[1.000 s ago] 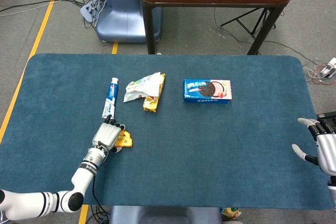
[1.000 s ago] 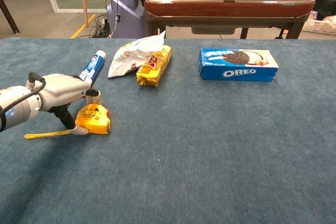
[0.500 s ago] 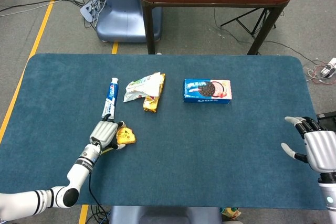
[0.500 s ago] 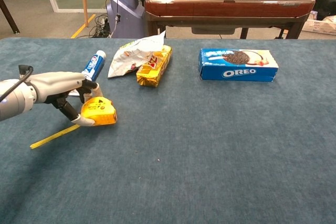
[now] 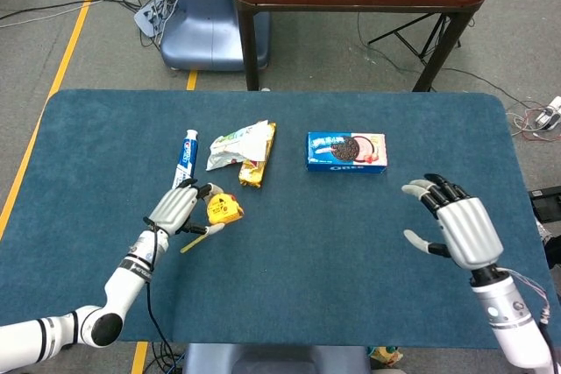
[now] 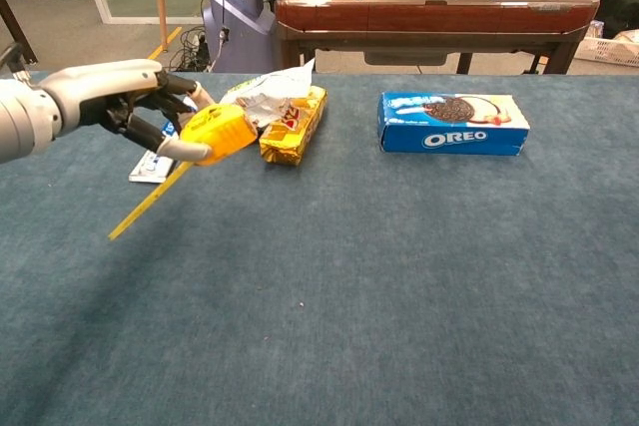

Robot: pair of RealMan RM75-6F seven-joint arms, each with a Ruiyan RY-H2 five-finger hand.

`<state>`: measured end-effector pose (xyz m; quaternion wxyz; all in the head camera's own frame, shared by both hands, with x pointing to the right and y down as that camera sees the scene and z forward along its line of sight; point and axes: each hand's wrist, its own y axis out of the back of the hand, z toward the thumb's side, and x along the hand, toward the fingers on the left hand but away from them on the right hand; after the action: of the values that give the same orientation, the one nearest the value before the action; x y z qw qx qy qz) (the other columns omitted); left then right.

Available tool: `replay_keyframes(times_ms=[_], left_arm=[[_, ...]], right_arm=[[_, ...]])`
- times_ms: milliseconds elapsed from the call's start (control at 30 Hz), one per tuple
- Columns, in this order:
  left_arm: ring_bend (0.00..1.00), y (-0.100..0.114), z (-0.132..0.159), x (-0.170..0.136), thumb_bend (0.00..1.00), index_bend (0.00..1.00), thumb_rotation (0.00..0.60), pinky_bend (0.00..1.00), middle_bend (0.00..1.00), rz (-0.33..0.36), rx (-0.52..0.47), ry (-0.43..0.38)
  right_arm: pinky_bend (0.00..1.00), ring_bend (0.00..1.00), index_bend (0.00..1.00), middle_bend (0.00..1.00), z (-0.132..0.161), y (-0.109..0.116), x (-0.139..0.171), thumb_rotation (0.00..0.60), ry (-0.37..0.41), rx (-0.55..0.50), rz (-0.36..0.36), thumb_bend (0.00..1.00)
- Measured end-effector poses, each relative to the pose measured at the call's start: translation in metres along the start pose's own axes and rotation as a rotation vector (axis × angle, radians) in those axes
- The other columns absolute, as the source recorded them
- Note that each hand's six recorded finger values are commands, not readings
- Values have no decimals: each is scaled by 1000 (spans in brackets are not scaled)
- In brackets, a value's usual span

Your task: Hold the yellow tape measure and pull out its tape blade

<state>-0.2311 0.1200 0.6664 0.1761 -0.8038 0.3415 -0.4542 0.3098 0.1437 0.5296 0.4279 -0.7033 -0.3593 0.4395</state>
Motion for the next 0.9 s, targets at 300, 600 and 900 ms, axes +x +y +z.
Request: replay_keyframes(times_ms=[300, 600, 900], left_arm=[[331, 13, 27, -9, 274, 496, 504, 91, 532, 22, -98, -42], [335, 18, 39, -12, 274, 494, 485, 97, 532, 57, -127, -33], [335, 11, 44, -11, 274, 492, 486, 97, 532, 79, -114, -30]], right_arm=[[211, 67, 140, 167, 71, -35, -50, 600, 108, -125, 75, 265], [159, 36, 101, 130, 128, -60, -89, 600, 144, -238, 91, 265], [154, 35, 102, 128, 163, -63, -118, 600, 169, -258, 60, 265]])
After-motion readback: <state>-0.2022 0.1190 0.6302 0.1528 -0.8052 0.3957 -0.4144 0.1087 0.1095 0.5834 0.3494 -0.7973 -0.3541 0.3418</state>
